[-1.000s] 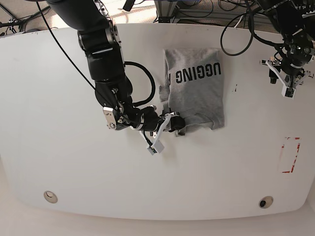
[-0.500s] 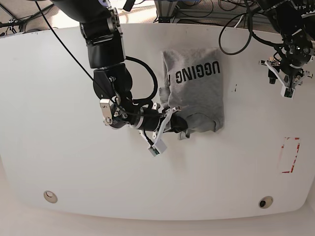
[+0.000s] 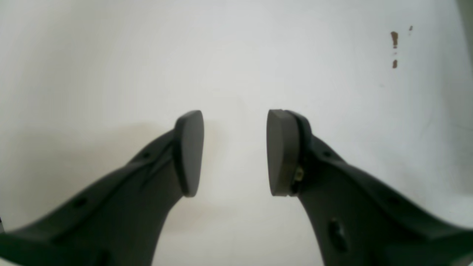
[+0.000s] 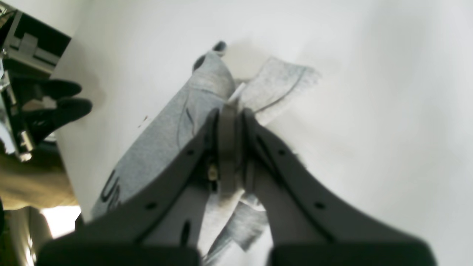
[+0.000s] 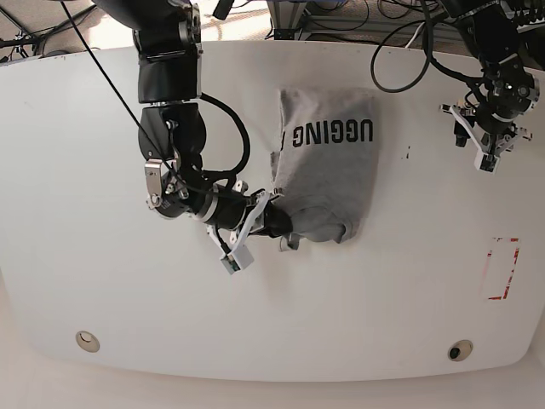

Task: Fold the T-shirt properly
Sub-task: 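Tuck the loose fabric under the bundle's edge with the right gripper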

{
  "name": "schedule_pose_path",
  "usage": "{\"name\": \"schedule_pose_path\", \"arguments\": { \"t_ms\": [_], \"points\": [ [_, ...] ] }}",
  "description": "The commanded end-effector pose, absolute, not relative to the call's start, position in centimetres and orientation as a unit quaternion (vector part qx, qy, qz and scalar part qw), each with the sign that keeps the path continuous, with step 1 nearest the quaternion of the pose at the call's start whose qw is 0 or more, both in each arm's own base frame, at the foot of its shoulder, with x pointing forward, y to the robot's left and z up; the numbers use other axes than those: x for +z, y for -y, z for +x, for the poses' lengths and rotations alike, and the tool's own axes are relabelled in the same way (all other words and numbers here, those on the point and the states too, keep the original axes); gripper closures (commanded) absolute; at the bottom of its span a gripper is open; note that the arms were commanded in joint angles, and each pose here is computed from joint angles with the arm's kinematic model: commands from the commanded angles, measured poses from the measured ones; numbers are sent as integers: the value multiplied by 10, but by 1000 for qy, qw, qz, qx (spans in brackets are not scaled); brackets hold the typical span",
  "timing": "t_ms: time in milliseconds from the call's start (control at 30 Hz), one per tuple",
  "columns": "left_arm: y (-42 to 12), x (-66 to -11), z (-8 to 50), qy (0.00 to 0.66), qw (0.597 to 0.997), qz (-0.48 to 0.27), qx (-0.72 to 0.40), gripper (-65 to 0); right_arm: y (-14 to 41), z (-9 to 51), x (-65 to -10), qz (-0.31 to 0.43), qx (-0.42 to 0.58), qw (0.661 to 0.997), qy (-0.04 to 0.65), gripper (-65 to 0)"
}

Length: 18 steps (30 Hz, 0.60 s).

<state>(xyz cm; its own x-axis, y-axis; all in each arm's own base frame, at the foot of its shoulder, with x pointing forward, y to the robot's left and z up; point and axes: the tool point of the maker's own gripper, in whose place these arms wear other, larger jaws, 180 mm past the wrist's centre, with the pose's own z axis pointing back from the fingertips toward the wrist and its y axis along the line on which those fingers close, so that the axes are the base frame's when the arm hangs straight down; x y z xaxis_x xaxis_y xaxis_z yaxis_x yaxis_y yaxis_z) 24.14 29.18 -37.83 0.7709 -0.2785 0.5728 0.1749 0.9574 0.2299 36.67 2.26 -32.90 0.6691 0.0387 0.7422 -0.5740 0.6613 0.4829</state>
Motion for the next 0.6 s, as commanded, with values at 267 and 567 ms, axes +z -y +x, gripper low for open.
{"name": "schedule_pose_path", "arguments": {
  "t_ms": [267,567],
  "points": [
    [-270,-370,257,334,926,72,-162,-250,3,412,-326,342,168,845,375,-149],
    [-225,-341,276,376,895,66,-230,-250,53,424,-342,312,129,854,396,-428]
  ]
}}
